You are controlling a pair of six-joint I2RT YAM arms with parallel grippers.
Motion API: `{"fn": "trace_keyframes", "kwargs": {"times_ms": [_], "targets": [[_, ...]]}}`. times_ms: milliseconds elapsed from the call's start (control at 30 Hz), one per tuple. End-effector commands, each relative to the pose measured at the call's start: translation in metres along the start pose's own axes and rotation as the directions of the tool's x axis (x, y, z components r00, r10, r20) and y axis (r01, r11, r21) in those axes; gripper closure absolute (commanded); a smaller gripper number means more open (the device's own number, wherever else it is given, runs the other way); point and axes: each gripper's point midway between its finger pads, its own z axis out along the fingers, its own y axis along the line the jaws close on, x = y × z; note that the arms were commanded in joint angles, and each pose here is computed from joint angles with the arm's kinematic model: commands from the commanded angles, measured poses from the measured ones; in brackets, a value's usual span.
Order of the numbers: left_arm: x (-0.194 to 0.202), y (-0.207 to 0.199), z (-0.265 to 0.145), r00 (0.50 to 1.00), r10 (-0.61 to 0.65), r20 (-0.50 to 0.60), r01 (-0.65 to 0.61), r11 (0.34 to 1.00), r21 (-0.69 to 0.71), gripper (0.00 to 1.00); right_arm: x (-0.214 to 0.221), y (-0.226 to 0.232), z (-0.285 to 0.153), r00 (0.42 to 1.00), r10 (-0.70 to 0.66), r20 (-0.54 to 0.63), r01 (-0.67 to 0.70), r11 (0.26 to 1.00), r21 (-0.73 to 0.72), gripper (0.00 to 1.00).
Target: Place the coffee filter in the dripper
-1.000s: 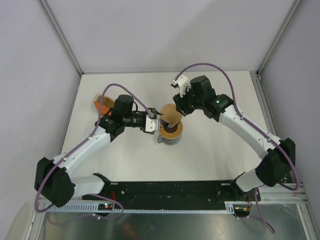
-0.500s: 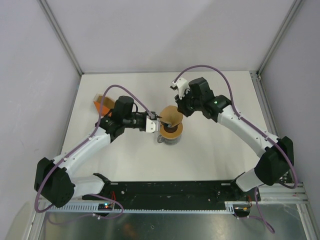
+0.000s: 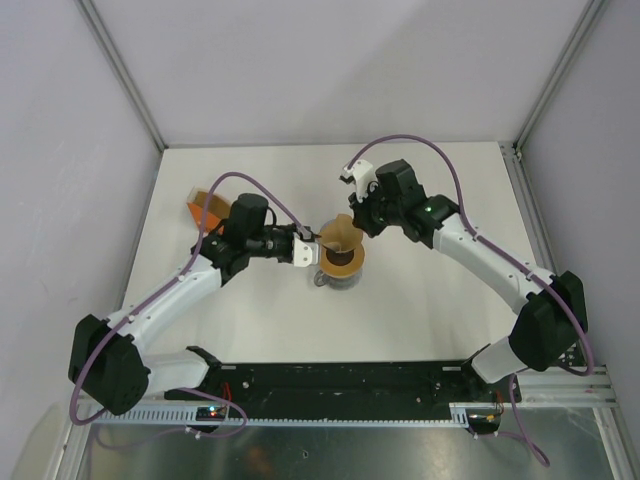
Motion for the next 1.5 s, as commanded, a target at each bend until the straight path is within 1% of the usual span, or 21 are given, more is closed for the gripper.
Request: {"fn": "trace_keyframes", "kwargs": {"times_ms": [0, 167, 267, 500, 667, 800, 900, 933, 967, 1000, 1067, 1233, 1333, 1400, 1467], "targets": [[0.002, 0.003, -0.003, 1.0, 0.02, -0.011, -0.02, 1.0, -0.013, 0.62, 0.002, 0.002, 0.005, 1.0, 0.005, 0.005, -0.005, 1.0, 0.0, 0.99], [-0.005, 0.012, -0.007, 1.0, 0.014, -0.001, -0.014, 0.999, -0.036, 0.56, -0.01, 0.003, -0.002, 0.999, -0.012, 0.052, 0.012, 1.0, -0.003, 0.92], [-0.01, 0.016, -0.007, 1.0, 0.004, 0.01, -0.004, 0.999, -0.04, 0.49, -0.017, 0.004, -0.006, 0.997, -0.018, 0.078, 0.019, 1.0, -0.009, 0.88], [-0.018, 0.023, -0.012, 1.0, -0.015, 0.022, 0.016, 0.998, -0.064, 0.37, -0.027, 0.005, -0.016, 0.993, -0.026, 0.115, 0.027, 1.0, -0.01, 0.73], [-0.021, 0.03, -0.015, 1.0, -0.02, 0.016, 0.022, 0.996, -0.085, 0.34, -0.041, 0.005, -0.027, 0.984, -0.033, 0.174, 0.034, 0.999, -0.006, 0.61], [-0.021, 0.031, -0.016, 1.0, -0.023, 0.012, 0.024, 0.996, -0.09, 0.27, -0.046, 0.003, -0.031, 0.981, -0.036, 0.192, 0.037, 0.999, 0.001, 0.53], [-0.022, 0.031, -0.016, 1.0, -0.027, 0.015, 0.028, 0.996, -0.09, 0.17, -0.047, 0.001, -0.033, 0.98, -0.035, 0.198, 0.034, 0.999, 0.006, 0.5], [-0.023, 0.031, -0.017, 0.999, -0.028, 0.016, 0.03, 0.995, -0.091, 0.13, -0.048, 0.0, -0.034, 0.979, -0.035, 0.201, 0.034, 0.999, 0.006, 0.5], [-0.023, 0.032, -0.017, 0.999, -0.032, 0.017, 0.033, 0.995, -0.093, 0.07, -0.049, 0.0, -0.035, 0.978, -0.035, 0.208, 0.034, 0.999, 0.005, 0.49], [-0.024, 0.033, -0.018, 0.999, -0.036, 0.02, 0.038, 0.995, -0.095, 0.04, -0.051, 0.001, -0.036, 0.976, -0.036, 0.215, 0.036, 0.999, 0.003, 0.48], [-0.027, 0.035, -0.019, 0.999, -0.042, 0.024, 0.044, 0.994, -0.1, 0.01, -0.055, 0.001, -0.038, 0.973, -0.036, 0.23, 0.037, 0.999, -0.001, 0.47], [-0.029, 0.037, -0.021, 0.998, -0.05, 0.026, 0.052, 0.993, -0.103, 0.0, -0.062, 0.002, -0.043, 0.965, -0.039, 0.258, 0.04, 0.999, 0.001, 0.46], [-0.024, 0.034, -0.02, 0.998, -0.055, 0.014, 0.056, 0.993, -0.102, 0.0, -0.069, 0.007, -0.047, 0.96, -0.059, 0.275, 0.059, 0.998, 0.007, 0.48], [-0.02, 0.034, -0.022, 0.998, -0.06, 0.001, 0.06, 0.992, -0.112, 0.0, -0.075, 0.015, -0.051, 0.953, -0.078, 0.293, 0.081, 0.997, 0.003, 0.57], [-0.016, 0.037, -0.025, 0.997, -0.072, -0.015, 0.069, 0.989, -0.129, 0.0, -0.076, 0.024, -0.051, 0.955, -0.075, 0.287, 0.085, 0.996, -0.022, 0.73]]}}
